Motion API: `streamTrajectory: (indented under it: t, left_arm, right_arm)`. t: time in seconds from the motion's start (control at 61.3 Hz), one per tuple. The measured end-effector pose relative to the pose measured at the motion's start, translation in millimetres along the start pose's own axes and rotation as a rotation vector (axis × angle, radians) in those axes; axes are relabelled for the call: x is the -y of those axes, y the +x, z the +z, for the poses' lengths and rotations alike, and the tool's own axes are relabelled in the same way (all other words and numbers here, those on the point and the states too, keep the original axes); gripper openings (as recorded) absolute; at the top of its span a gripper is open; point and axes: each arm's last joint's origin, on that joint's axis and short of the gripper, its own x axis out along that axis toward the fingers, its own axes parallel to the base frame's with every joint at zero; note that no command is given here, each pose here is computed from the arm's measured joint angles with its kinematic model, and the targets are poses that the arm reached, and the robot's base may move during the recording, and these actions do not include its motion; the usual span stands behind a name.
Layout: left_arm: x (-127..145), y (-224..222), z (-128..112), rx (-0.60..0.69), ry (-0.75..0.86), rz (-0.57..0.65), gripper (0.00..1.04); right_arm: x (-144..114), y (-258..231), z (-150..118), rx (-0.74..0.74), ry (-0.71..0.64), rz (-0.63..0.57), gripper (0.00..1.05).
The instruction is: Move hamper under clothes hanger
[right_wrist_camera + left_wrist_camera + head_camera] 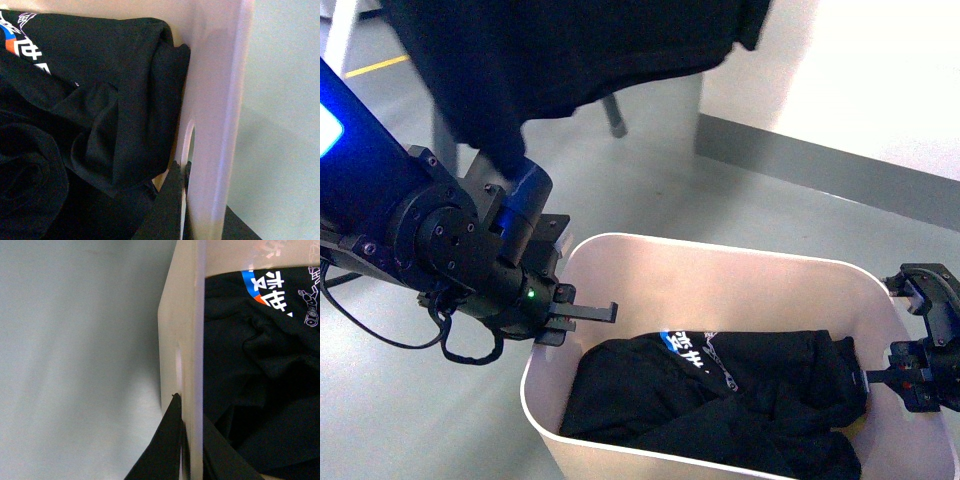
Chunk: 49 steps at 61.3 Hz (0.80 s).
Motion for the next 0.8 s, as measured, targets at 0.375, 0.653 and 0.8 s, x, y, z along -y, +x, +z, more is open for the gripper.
streamTrajectory:
  t: [0.375,0.653,0.8]
  left_arm:
    - [9,0,0,0.001,0.017,-0.014,0.04]
    - [-4,0,1,0.002,-0.008,0.005,0.04]
    - [-8,0,0,0.0,-0.017,0.015,0.04]
  right_arm:
    - [6,-1,-2,-0.005,0.015,-0.018,0.03]
    - [-3,0,-1,-0.003,-0.004,0.007,0.03]
    - [-6,0,1,0.001,-0.011,0.017,0.03]
